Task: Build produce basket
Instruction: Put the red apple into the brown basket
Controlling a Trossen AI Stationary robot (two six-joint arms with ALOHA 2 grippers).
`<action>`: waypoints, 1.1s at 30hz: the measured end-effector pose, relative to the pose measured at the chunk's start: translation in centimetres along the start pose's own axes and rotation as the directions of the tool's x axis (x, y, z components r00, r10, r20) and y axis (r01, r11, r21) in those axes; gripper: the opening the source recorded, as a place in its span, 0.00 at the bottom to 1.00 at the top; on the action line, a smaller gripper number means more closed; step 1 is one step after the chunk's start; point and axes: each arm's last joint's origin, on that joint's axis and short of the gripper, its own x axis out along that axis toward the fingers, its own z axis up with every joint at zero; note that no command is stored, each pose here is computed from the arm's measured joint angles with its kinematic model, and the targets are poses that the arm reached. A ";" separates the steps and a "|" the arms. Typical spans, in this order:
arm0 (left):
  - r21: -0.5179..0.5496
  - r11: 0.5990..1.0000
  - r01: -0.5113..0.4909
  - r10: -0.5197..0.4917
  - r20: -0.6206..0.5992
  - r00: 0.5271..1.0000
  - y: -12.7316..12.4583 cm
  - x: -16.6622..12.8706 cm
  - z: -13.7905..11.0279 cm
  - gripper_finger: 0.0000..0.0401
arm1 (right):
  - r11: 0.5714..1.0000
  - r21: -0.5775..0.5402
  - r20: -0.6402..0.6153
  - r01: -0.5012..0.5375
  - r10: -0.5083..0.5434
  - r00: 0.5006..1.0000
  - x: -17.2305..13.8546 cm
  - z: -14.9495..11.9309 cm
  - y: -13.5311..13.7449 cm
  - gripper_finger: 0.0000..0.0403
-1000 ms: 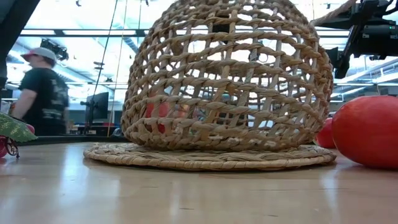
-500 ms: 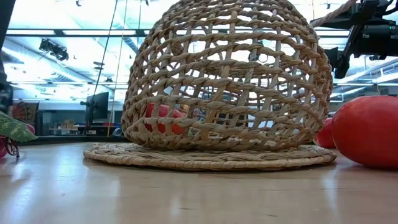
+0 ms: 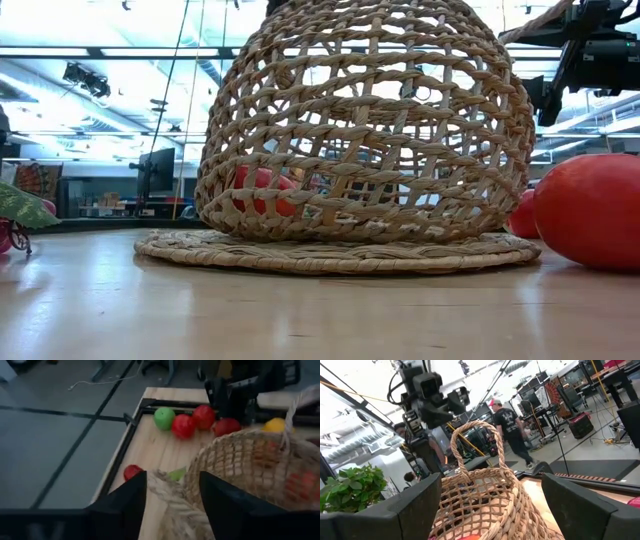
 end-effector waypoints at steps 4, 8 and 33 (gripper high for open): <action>-0.126 0.992 0.006 0.017 0.180 0.984 0.2 -2.4 -1.0 0.41 | 0.999 0.046 0.021 -0.011 0.010 1.000 0.0 0.2 0.1 0.87; -0.206 0.979 0.006 0.052 0.273 0.961 0.4 -4.7 -2.7 0.38 | 0.967 0.250 0.084 -0.052 0.032 0.996 0.0 0.9 0.3 0.87; -0.695 0.703 0.149 0.315 0.493 0.811 -0.3 -8.9 -20.7 0.28 | 0.972 0.154 0.136 0.176 -0.198 0.971 -0.6 9.5 2.5 0.87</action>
